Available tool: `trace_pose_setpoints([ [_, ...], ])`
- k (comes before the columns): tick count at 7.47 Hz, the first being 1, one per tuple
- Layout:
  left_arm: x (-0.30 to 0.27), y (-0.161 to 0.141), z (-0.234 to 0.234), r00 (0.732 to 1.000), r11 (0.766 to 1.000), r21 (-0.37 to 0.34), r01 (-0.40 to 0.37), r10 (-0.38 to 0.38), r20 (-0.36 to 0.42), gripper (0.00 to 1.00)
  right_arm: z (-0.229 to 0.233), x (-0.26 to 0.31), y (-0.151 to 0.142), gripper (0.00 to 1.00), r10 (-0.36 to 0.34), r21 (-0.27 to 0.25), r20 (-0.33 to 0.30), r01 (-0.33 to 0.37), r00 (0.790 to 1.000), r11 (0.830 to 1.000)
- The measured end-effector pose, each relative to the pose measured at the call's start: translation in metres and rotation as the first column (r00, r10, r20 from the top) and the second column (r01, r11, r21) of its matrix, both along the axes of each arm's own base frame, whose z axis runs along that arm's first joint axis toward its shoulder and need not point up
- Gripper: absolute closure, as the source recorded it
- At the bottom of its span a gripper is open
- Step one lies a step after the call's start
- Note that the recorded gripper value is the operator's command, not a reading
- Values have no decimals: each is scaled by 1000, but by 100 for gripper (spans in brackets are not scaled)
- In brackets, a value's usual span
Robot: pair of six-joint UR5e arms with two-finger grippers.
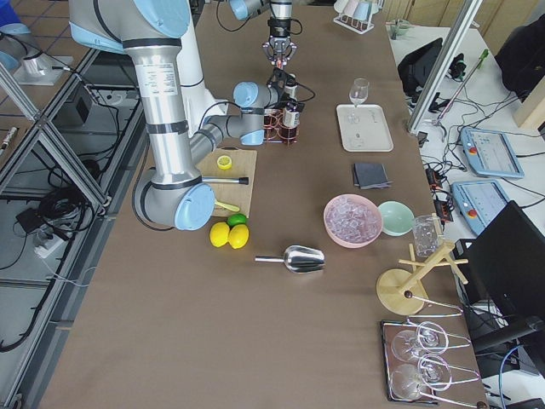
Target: Take tea from basket to plate
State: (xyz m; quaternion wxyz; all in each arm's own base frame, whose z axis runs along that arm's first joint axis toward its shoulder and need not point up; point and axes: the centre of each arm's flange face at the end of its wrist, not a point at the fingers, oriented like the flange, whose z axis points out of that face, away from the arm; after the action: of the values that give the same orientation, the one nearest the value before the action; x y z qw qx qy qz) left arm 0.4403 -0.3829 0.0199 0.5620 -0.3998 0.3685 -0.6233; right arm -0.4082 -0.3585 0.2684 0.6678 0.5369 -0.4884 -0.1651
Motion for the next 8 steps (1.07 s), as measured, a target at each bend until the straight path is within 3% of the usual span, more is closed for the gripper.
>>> trace_pose_setpoints([
  [3, 0, 0, -2, 1000, 1000, 1, -1, 1, -2, 100, 0, -1, -1, 42, 8, -2, -1, -8, 1000, 1000],
  [4, 1, 0, -2, 1000, 1000, 2, -1, 1, -2, 100, 1, -2, -1, 49, 11, -3, -2, -11, 1000, 1000],
  [5, 1, 0, -2, 1000, 1000, 2, -1, 1, -2, 100, 1, -2, 0, 70, 13, -4, -3, -13, 1000, 1000],
  [6, 1, 0, -2, 1000, 1000, 3, -1, 1, -2, 100, 2, -3, 0, 99, 14, -4, -3, -14, 1000, 1000],
  [8, 0, 0, -2, 1000, 1000, 3, -1, 1, -3, 100, 1, -1, 0, 100, 15, -3, -1, -15, 1000, 1000],
])
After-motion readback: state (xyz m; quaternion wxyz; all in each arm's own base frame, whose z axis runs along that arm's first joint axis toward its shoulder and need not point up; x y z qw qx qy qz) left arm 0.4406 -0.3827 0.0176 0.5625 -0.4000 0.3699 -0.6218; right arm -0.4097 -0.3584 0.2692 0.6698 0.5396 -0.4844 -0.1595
